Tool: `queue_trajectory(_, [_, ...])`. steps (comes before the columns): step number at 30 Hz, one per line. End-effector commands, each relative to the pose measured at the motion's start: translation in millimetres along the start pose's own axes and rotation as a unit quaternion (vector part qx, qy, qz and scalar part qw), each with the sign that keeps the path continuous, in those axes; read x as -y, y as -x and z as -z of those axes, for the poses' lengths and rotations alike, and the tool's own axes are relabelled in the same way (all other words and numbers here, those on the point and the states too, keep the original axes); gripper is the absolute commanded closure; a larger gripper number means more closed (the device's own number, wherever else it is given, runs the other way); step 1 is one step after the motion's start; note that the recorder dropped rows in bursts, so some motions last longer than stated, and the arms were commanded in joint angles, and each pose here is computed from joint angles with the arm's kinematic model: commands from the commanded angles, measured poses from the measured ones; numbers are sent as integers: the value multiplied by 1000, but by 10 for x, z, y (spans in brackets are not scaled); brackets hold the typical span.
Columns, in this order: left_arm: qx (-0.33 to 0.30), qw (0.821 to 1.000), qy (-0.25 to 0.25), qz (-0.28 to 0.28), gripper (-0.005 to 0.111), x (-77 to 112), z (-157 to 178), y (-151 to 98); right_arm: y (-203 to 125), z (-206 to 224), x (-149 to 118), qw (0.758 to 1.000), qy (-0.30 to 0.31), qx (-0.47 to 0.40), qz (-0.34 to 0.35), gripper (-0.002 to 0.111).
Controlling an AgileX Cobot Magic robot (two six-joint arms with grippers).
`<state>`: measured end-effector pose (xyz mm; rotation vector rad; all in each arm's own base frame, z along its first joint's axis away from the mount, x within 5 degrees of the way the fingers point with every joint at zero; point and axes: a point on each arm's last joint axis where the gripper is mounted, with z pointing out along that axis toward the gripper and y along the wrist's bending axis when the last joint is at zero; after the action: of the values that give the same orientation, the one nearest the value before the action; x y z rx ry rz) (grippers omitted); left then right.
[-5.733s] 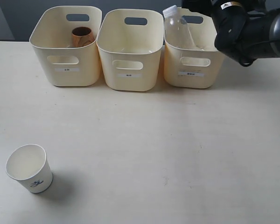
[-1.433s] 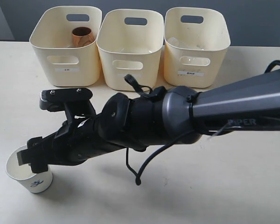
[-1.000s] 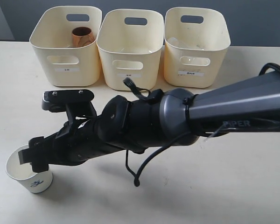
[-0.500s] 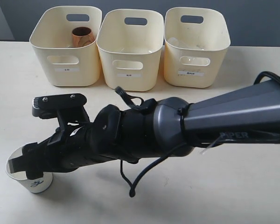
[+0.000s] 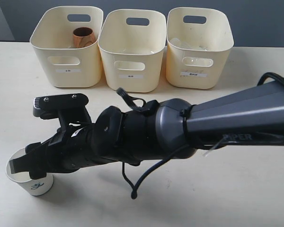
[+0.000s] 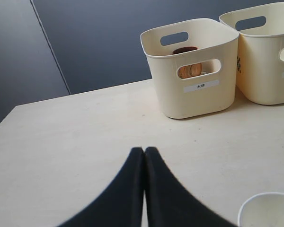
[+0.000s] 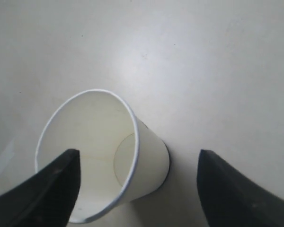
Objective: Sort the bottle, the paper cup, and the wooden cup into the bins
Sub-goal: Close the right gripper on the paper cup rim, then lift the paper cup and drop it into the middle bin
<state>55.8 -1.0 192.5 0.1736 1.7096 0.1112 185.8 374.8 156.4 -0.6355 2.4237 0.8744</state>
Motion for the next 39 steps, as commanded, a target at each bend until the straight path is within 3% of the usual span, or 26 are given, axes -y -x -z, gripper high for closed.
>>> queue_trajectory(1, [5,1000,0,-3,107,0,3,3,25,4,-8,1000,-2,8,6,42])
queue_trajectory(17, [5,1000,0,-3,107,0,3,3,-17,-107,31,1000,-8,0,1,44])
queue_trajectory(19, [5,1000,0,-3,107,0,3,3,-2,-105,13,1000,-4,0,2,50])
queue_trajectory(27, [5,1000,0,-3,107,0,3,3,5,-103,-9,1000,1,-4,11,102])
queue_trajectory(30, [5,1000,0,-3,107,0,3,3,4,-103,-8,1000,1,-5,16,109])
queue_trajectory(39, [5,1000,-1,-1,107,1,3,3,76,10,-57,998,10,0,61,109])
